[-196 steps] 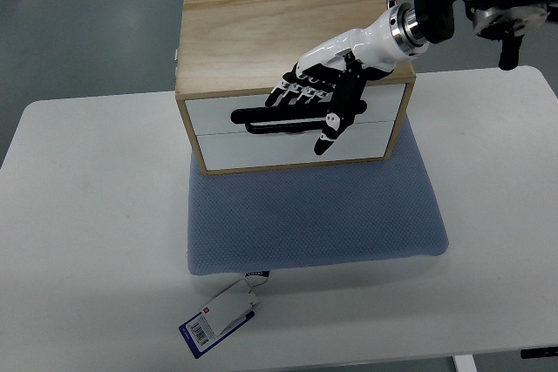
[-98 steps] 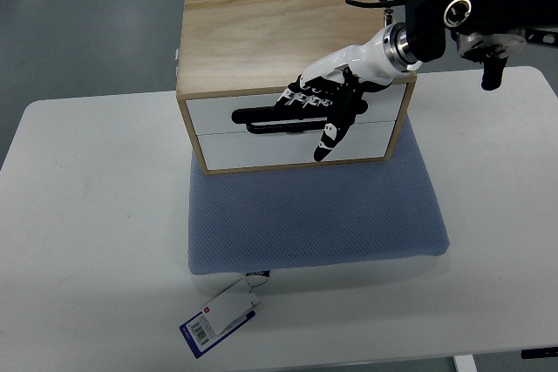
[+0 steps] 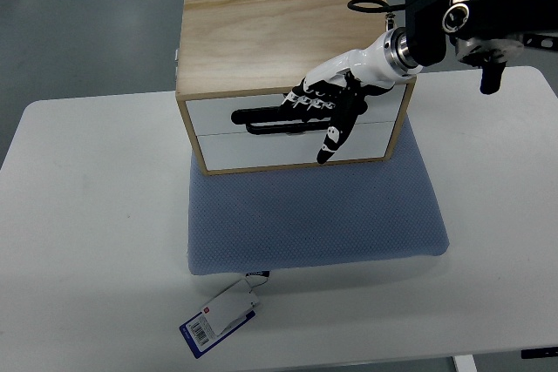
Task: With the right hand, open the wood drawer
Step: 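Lower the right hand and hook fingers around the black drawer handle, then pull the upper white drawer toward the robot with the right hand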
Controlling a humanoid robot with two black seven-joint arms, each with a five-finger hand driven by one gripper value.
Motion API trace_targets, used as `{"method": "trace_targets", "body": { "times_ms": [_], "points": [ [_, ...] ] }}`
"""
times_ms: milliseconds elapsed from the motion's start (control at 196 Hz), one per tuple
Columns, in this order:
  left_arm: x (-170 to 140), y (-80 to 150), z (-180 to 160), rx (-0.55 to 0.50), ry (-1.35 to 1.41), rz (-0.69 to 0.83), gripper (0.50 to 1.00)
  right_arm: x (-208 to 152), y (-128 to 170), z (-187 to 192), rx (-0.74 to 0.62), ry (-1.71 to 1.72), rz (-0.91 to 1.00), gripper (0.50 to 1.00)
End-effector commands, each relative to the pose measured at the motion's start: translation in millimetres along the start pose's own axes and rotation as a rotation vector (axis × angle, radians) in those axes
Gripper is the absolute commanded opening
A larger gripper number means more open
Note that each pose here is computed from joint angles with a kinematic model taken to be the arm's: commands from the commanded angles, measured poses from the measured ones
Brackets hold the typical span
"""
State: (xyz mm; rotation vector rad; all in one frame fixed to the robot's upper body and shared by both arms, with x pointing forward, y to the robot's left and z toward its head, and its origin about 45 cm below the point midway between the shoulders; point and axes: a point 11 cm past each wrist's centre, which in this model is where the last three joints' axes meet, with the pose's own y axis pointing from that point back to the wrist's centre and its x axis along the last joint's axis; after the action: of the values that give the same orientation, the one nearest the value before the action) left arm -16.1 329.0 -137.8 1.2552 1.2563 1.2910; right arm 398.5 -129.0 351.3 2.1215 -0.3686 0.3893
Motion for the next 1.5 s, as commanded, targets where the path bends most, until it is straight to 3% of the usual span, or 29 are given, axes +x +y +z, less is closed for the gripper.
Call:
{"method": "trace_targets", "body": {
  "times_ms": [0,757,1493],
  "points": [
    [0,0,0,0.0,0.0,0.0,1.0,-1,0,0,-0.002,0.0,-0.004,0.928],
    [0,0,0,0.0,0.0,0.0,1.0,-11,4,0,-0.001,0.007,-0.101,0.928],
    [0,0,0,0.0,0.0,0.0,1.0,-34,27,5,0.015,-0.007,-0.26,0.93]
  ]
}}
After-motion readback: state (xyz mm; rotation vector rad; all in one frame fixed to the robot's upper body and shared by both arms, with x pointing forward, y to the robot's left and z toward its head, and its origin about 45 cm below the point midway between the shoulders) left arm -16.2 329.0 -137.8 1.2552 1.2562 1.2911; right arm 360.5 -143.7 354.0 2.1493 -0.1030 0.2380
